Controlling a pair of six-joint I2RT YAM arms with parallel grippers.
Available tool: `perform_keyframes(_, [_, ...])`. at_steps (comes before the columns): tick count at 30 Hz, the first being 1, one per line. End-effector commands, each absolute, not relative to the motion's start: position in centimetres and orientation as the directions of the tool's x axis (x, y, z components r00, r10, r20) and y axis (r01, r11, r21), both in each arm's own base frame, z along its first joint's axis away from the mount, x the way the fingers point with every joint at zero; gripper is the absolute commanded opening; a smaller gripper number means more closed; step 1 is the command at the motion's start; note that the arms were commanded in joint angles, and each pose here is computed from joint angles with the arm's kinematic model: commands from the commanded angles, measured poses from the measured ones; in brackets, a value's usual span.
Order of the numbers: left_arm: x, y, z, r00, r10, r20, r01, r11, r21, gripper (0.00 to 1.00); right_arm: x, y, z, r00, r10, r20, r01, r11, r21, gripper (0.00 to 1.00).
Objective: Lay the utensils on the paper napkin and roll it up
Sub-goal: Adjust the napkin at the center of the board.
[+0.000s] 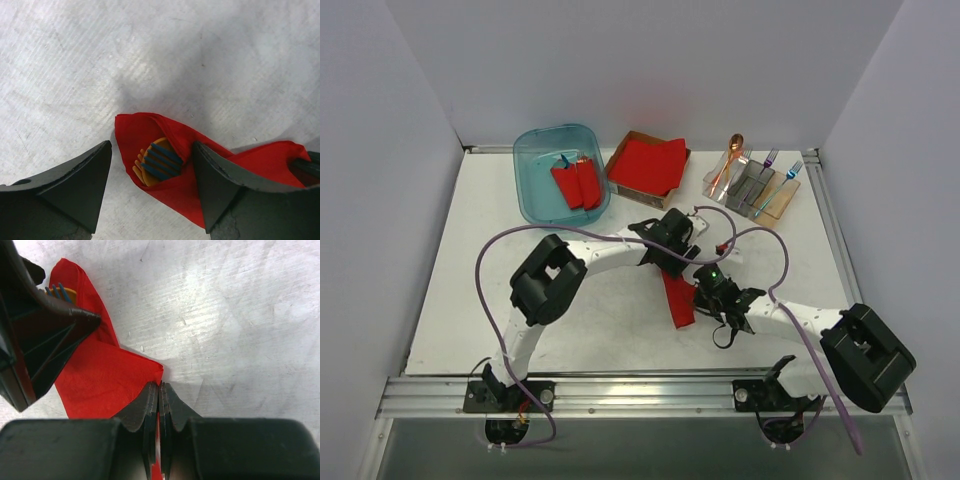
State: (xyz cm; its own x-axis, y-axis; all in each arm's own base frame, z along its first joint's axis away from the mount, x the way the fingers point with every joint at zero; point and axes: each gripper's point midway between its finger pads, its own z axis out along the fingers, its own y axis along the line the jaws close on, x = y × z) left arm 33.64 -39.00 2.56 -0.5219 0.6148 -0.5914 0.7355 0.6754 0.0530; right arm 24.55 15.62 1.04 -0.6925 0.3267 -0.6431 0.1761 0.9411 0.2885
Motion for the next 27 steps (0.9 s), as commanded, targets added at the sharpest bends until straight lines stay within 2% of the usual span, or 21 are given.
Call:
perform_keyframes(1, [35.2, -36.4, 1.8, -0.604, 0.584, -0.543, 0.646, 0.757, 0.096, 0.75, 25.6, 15.8, 2.2, -0.663, 0.337, -0.669, 0.178, 0.938, 0.296, 0.00])
perform_keyframes(6, [37.1, -35.5, 4.6, -0.683, 0.418, -0.599, 0.493, 0.869, 0.045, 0.75, 25.6, 15.7, 2.2, -0.655, 0.350, -0.669, 0.184, 0.933, 0.308, 0.00])
perform_keyframes(13, [37.6, -35.0, 6.6, -0.729, 0.267, -0.630, 0.346, 0.938, -0.003, 0.76, 25.6, 15.9, 2.2, -0.652, 0.357, -0.669, 0.188, 0.931, 0.314, 0.00])
perform_keyframes(21, [38.5, -35.2, 9.0, -0.706, 0.148, -0.692, 0.260, 0.964, -0.060, 0.87, 25.5, 16.5, 2.0, -0.650, 0.356, -0.671, 0.179, 0.930, 0.320, 0.00])
perform_keyframes(27, [39.2, -35.6, 11.3, -0.698, 0.106, -0.708, 0.238, 0.967, -0.091, 0.90, 25.5, 17.1, 2.2, -0.650, 0.349, -0.675, 0.163, 0.932, 0.324, 0.00])
